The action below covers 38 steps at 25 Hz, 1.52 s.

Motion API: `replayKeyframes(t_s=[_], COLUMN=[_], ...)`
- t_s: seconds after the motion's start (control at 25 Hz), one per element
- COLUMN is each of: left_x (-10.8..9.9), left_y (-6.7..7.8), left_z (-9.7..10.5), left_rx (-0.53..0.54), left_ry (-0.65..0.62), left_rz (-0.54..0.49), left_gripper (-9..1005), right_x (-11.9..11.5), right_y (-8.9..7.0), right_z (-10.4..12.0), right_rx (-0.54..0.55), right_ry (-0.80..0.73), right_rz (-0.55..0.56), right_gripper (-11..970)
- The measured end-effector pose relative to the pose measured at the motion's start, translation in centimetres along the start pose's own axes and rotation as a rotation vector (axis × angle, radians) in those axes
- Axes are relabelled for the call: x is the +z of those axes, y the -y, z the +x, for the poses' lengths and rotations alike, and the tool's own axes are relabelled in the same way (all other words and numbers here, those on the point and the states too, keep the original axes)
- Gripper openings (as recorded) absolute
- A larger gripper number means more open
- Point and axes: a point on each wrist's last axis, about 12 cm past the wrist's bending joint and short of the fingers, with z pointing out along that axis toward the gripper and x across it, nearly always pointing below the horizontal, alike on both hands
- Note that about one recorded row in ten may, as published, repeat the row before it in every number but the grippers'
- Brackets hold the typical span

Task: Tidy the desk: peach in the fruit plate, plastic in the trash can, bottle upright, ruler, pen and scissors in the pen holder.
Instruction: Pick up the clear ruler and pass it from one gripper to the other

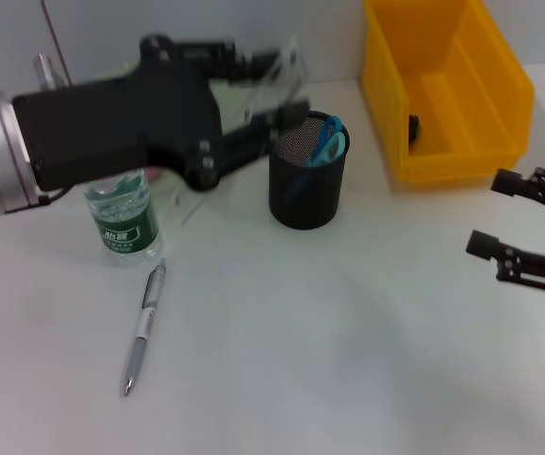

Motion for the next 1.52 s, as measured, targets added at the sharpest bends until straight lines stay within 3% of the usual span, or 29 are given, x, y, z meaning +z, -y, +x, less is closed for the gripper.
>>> replayKeyframes(t_s=[0.08,0.12,0.24,0.4,0.8,1.16,1.52], left_x=[0.0,0.1,0.8,1.4,2.4,3.0,3.1], left_y=[0.3,0.4,0.3,0.3,-0.2,0.0,0.2], left_z=[0.1,0.3,1.7,2.8,5.0,5.9,6.3], left_rx=[0.018,0.027,-0.003,-0.008,0.025,0.032,0.046], left_ry=[0.067,0.093,0.168,0.216,0.286,0.251,0.236], left_rz=[-0.045,-0.071,-0.153,-0.182,-0.288,-0.297,-0.302], left_gripper=[420,421,424,428,439,448,457], right_x=[-0.2,-0.2,0.2,1.7,7.6,13.2,16.1], right_y=[-2.2,-2.2,-4.6,-7.0,-7.9,-8.3,-9.6], right_z=[1.9,1.9,3.5,4.7,4.6,4.2,3.7], right_rx=[-0.027,-0.027,-0.075,-0.129,-0.123,-0.152,-0.191], right_ry=[0.142,0.142,0.276,0.374,0.442,0.373,0.336], right_rz=[0.044,0.044,0.118,0.197,0.281,0.228,0.293], right_gripper=[829,829,829,830,829,830,830])
